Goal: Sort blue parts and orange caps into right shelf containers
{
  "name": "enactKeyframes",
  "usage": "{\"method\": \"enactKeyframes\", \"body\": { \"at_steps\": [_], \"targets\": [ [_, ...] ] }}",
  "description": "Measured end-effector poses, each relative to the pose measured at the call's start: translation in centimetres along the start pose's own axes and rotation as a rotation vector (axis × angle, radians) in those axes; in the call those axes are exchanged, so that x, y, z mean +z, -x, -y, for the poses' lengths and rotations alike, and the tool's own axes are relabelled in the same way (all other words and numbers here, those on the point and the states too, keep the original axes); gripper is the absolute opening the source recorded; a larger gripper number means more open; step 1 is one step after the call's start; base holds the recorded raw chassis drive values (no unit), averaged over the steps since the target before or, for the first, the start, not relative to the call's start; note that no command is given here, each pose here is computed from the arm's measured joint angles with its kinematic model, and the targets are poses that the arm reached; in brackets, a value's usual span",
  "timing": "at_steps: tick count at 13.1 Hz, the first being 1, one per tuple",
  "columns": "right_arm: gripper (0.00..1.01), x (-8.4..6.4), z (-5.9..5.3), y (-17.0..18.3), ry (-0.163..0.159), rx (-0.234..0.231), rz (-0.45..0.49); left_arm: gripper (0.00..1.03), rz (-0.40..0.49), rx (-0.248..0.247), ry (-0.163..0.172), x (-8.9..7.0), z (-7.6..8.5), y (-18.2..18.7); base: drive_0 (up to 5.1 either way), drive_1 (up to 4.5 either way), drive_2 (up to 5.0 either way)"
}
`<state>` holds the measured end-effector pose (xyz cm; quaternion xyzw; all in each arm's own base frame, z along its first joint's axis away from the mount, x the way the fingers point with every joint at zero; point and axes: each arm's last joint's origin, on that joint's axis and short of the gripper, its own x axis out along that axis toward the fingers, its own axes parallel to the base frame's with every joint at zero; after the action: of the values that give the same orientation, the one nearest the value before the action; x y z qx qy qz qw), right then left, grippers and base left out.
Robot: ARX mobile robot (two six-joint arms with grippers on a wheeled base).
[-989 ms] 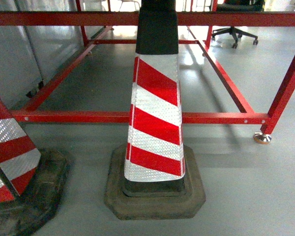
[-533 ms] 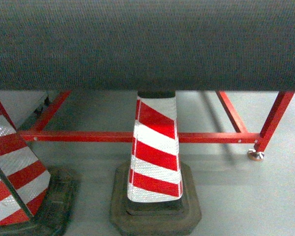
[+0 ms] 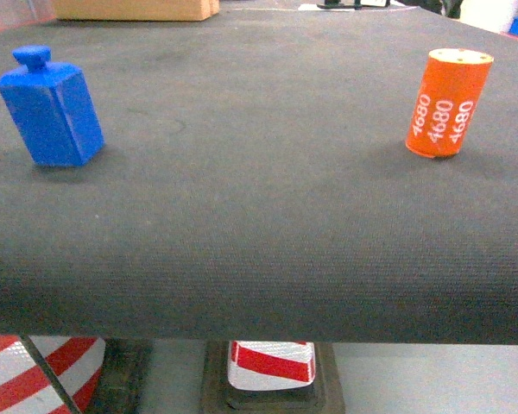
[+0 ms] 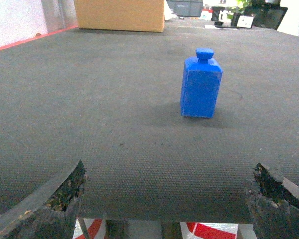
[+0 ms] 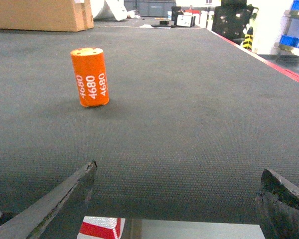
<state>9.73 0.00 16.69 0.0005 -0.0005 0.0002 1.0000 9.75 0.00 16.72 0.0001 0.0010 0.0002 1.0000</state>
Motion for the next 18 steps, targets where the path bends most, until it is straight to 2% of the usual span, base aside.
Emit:
{"method": "enactKeyframes", "body": {
  "at_steps": [18],
  "targets": [
    [0.98,0.0,0.0,0.0,0.0,0.0,0.0,0.98,0.001,0.001,0.0,0.01,0.0,0.0,0.0,0.0,0.0]
  ]
}}
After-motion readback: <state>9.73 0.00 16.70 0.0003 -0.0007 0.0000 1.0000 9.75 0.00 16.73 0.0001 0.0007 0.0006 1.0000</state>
